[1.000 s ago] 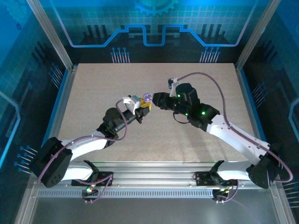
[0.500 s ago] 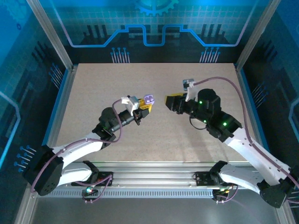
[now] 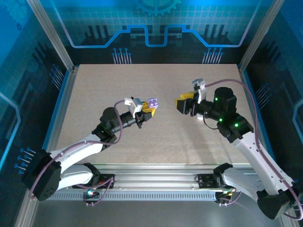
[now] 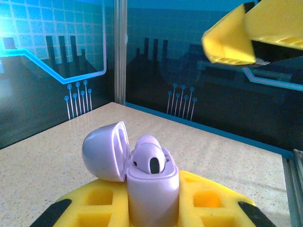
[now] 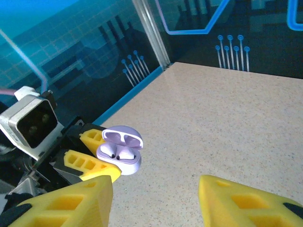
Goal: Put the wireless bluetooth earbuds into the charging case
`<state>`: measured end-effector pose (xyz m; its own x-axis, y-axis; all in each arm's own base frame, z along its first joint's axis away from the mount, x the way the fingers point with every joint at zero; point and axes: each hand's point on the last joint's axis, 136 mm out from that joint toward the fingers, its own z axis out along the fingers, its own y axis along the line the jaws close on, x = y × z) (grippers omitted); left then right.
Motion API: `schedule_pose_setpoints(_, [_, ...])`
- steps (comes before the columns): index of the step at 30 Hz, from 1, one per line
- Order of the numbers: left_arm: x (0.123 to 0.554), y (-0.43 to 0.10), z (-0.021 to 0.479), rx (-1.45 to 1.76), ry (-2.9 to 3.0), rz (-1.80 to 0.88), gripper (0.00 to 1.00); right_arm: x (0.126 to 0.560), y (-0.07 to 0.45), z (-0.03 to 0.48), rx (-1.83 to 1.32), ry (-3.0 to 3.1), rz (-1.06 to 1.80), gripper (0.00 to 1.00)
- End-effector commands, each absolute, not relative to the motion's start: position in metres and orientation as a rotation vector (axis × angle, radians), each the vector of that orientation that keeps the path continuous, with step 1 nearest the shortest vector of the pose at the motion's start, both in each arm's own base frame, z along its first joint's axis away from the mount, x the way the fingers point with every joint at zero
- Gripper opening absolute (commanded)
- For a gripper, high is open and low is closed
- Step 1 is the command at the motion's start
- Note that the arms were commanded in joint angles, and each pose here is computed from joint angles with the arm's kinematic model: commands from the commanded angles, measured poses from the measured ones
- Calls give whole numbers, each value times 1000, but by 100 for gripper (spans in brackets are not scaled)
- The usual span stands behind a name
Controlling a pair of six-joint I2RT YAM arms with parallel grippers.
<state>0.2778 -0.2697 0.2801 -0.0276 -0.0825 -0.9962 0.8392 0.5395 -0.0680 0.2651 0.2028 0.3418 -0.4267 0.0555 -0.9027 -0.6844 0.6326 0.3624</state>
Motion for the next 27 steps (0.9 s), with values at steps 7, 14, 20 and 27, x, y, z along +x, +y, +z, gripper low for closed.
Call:
schedule_pose_setpoints(7, [265, -277, 304, 771, 1327, -887, 17, 249, 207, 344, -858, 1631, 989, 57])
schedule_pose_setpoints(14, [260, -281, 307, 813, 1300, -907, 17, 233, 210, 337, -1067, 1482, 920, 63])
schedule_pose_setpoints(20, [252, -284, 312, 845, 1260, -934, 17, 231, 215, 331, -1168, 1489, 925, 73])
schedule_pose_setpoints(27, [247, -285, 315, 862, 1233, -955, 17, 235, 228, 320, -1269, 1492, 916, 73])
